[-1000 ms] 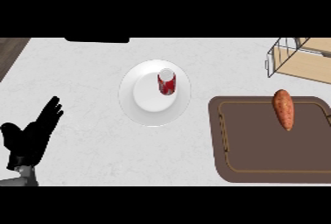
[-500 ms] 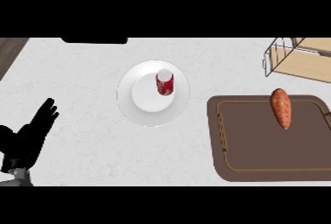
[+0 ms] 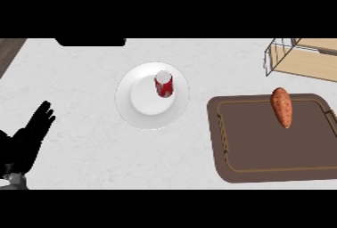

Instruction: Pick the cupcake from the tray and place it in the tiered shelf

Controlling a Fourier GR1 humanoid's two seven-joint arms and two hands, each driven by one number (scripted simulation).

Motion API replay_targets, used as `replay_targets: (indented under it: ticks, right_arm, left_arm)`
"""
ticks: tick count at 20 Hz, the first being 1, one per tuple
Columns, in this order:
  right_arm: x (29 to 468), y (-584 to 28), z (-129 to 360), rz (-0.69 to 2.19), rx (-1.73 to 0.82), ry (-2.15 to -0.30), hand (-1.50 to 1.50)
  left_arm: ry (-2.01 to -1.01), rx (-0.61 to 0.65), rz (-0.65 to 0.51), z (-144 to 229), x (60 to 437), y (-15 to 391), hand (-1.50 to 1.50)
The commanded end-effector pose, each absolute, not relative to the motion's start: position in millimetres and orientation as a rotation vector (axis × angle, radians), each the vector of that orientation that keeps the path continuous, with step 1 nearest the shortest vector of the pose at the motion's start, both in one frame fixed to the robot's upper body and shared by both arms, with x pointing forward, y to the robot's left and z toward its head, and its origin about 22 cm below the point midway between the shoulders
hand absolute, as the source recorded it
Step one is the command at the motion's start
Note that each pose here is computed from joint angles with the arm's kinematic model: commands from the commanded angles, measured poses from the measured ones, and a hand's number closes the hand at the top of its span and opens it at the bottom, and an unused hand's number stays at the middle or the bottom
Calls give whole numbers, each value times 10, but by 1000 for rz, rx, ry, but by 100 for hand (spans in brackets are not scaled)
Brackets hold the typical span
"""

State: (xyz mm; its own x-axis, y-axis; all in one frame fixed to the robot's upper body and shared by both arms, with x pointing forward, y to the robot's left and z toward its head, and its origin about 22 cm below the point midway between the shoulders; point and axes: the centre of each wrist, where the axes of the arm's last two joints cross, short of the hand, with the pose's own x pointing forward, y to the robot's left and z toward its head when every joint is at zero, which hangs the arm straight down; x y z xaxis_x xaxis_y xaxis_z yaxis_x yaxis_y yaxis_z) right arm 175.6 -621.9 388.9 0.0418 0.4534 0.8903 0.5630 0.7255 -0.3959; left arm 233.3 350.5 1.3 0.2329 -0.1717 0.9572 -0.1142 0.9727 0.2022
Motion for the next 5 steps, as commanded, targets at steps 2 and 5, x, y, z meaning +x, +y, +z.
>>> replay_targets:
  ticks: [2,5]
  right_arm:
    - [1180,-6379,3987,-71,-840,-1562,-150]
    - [911,-6408,4078,-74,-838,-1574,-150]
  left_arm:
    - [-1324,269,-30,-65,2277,3512,0]
    - [-1338,248,-4,-81,2231,3530,0]
